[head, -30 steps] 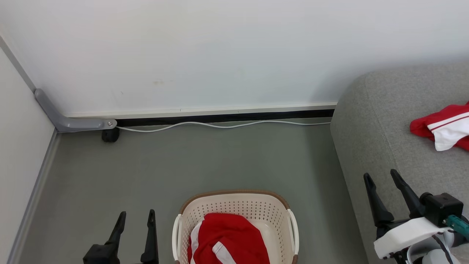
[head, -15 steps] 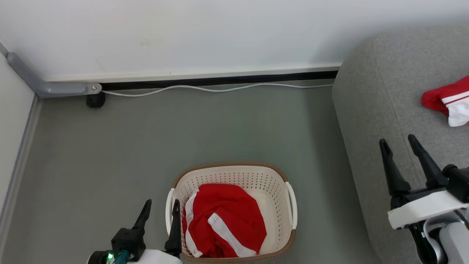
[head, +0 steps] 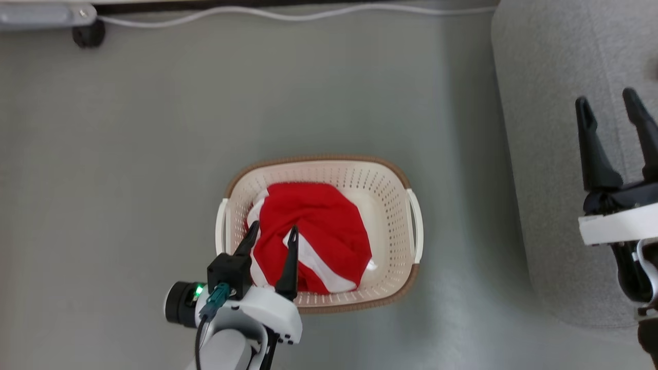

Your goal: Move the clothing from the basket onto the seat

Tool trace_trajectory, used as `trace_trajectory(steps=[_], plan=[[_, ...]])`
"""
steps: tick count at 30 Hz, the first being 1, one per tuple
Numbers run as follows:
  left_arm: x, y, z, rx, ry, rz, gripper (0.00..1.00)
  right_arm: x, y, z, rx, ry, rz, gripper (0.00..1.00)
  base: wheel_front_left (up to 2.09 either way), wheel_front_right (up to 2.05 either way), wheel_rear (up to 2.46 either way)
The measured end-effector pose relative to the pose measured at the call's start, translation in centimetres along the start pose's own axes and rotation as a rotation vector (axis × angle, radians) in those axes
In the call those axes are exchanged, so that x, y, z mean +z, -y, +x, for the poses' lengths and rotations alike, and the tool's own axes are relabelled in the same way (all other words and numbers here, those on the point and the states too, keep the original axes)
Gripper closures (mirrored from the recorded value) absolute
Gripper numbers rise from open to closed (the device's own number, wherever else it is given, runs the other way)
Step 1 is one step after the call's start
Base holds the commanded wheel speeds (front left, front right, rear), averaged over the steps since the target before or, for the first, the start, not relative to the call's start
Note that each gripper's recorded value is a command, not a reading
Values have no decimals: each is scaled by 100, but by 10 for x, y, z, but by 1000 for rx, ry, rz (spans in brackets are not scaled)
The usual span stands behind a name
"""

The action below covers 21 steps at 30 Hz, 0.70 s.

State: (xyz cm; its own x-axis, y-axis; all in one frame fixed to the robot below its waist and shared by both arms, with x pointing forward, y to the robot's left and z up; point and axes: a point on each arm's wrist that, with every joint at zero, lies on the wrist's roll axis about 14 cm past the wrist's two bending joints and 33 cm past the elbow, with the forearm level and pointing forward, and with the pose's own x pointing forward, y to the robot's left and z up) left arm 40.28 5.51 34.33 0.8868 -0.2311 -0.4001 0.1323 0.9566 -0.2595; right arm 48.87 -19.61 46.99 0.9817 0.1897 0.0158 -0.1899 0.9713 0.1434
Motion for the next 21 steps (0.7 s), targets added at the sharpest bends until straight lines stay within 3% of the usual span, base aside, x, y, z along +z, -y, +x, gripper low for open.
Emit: trace_trajectory(steps=[11, 21], plan=[[-75, 12, 56, -83, -232, 12, 0, -46, 16, 38, 17, -56, 7, 0, 0, 0, 0], [-133, 13, 88, -114, -399, 4, 0, -79, 31, 50, 5, -95, 11, 0, 0, 0, 0]])
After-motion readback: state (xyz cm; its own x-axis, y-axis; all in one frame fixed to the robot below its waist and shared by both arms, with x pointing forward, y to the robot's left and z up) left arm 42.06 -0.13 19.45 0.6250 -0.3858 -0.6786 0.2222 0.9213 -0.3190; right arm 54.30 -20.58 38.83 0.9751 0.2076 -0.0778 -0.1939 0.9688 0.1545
